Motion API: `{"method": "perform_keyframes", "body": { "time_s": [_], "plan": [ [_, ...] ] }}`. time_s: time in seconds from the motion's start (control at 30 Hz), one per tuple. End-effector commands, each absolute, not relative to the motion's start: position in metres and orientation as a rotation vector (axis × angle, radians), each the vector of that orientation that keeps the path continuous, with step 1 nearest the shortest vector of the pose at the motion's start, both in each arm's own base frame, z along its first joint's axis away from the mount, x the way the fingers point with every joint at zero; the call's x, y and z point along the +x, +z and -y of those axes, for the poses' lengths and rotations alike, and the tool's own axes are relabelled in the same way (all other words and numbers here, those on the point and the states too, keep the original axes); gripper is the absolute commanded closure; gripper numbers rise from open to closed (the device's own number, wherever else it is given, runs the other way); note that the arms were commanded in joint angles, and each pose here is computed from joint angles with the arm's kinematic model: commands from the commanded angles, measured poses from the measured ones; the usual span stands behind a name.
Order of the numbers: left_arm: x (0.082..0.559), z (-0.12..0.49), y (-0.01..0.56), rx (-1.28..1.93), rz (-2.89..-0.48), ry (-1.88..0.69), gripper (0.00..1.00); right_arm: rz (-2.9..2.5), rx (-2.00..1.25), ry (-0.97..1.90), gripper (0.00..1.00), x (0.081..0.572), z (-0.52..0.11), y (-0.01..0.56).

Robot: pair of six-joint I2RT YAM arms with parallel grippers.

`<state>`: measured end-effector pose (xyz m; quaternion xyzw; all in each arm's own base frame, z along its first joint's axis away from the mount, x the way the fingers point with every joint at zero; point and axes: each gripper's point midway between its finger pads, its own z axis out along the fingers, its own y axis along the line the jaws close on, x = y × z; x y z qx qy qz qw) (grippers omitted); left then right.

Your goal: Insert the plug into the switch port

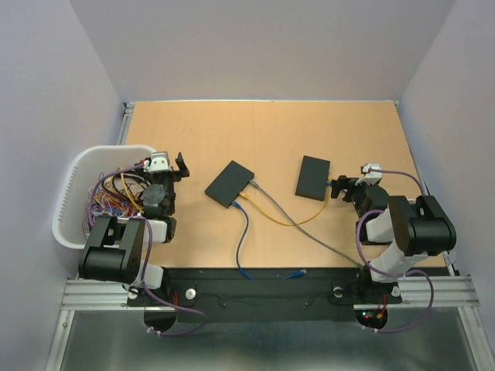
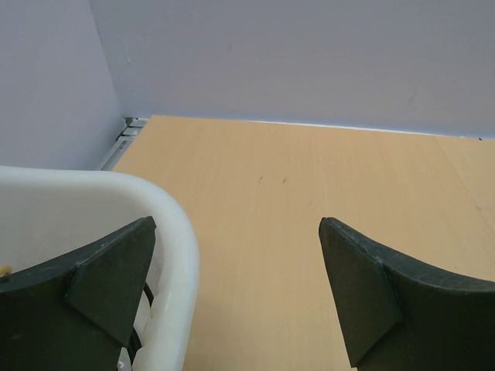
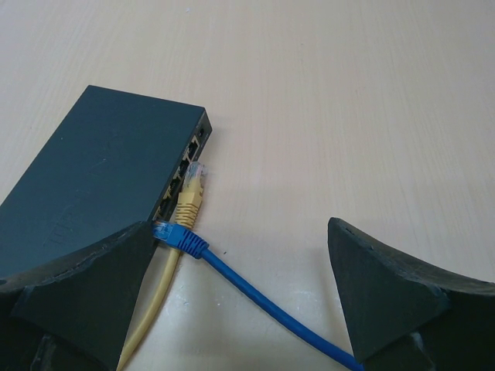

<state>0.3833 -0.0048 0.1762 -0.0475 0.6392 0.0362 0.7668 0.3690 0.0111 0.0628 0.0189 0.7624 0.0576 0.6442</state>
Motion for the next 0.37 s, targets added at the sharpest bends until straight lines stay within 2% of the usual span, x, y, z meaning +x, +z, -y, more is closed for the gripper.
{"method": "perform_keyframes", "body": {
  "time_s": [0.0, 0.33],
  "plan": [
    [0.379, -0.0179, 0.1763, -0.171, -1.358, 0.134, 0.01, -1.619, 0.031, 0.127, 0.0, 0.3809, -0.0094, 0.0944],
    [0.3789, -0.0173, 0.1768, -0.17, -1.357, 0.133, 0.01, -1.624, 0.033, 0.126, 0.0, 0.381, -0.0091, 0.0936]
  ]
}}
